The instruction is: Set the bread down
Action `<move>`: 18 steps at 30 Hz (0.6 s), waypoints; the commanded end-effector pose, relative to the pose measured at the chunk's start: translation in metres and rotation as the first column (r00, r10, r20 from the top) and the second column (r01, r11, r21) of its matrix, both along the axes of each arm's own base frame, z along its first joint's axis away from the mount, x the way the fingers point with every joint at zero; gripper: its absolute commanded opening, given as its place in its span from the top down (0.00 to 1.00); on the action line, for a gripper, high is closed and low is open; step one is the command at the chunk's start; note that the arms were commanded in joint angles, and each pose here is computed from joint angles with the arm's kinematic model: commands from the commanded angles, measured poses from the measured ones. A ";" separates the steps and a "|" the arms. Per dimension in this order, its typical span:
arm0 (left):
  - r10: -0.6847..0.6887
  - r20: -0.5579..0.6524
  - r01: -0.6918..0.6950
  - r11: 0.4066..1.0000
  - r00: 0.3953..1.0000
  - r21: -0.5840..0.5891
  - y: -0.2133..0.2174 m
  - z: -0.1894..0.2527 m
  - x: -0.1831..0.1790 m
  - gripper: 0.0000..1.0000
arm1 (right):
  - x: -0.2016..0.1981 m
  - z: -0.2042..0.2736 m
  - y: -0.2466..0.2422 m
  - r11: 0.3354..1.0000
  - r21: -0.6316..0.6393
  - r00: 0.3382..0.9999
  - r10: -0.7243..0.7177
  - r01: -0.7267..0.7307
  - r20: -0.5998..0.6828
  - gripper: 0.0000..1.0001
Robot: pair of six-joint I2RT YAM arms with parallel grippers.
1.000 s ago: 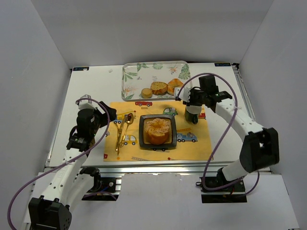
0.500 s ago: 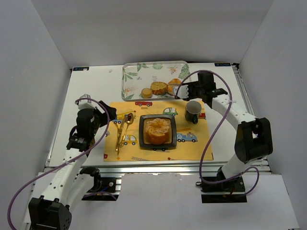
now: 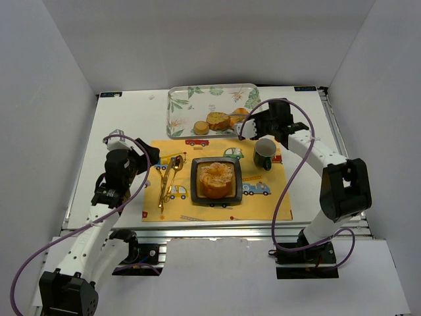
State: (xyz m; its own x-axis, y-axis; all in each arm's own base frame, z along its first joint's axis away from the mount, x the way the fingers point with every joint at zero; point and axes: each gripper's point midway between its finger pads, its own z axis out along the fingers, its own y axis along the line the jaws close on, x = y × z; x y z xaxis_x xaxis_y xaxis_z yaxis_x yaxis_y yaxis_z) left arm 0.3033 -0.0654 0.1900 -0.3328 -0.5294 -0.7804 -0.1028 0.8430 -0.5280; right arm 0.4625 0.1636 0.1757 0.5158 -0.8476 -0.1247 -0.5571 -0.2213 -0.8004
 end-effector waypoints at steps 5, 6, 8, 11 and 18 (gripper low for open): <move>0.004 0.020 -0.004 1.000 1.000 -0.012 0.001 0.004 0.000 0.08 | 0.010 0.001 0.006 0.998 -0.047 0.997 0.040 -0.037 0.061 0.50; 0.004 0.021 -0.004 1.000 1.000 -0.011 0.001 0.004 0.000 0.08 | 0.012 -0.001 0.006 0.998 -0.052 0.997 0.041 -0.037 0.063 0.50; 0.004 0.020 -0.004 1.000 1.000 -0.011 0.001 0.005 -0.001 0.08 | 0.013 -0.003 0.008 0.998 -0.058 0.997 0.042 -0.038 0.063 0.50; 0.007 0.021 -0.007 1.000 1.000 -0.010 0.001 0.005 -0.002 0.08 | 0.016 -0.007 0.010 0.996 -0.073 0.996 0.048 -0.043 0.069 0.50; 0.013 0.029 -0.013 1.000 0.999 -0.011 0.003 0.008 -0.003 0.08 | 0.025 -0.010 0.011 0.996 -0.084 0.994 0.038 -0.030 0.103 0.54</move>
State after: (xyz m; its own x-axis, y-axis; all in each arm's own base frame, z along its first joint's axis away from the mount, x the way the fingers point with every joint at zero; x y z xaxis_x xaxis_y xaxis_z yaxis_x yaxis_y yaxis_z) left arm 0.3019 -0.0652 0.1915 -0.3262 -0.5362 -0.7786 -0.1018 0.8387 -0.5349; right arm 0.4752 0.1698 0.1492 0.5401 -0.8403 -0.0471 -0.5382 -0.3018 -0.7869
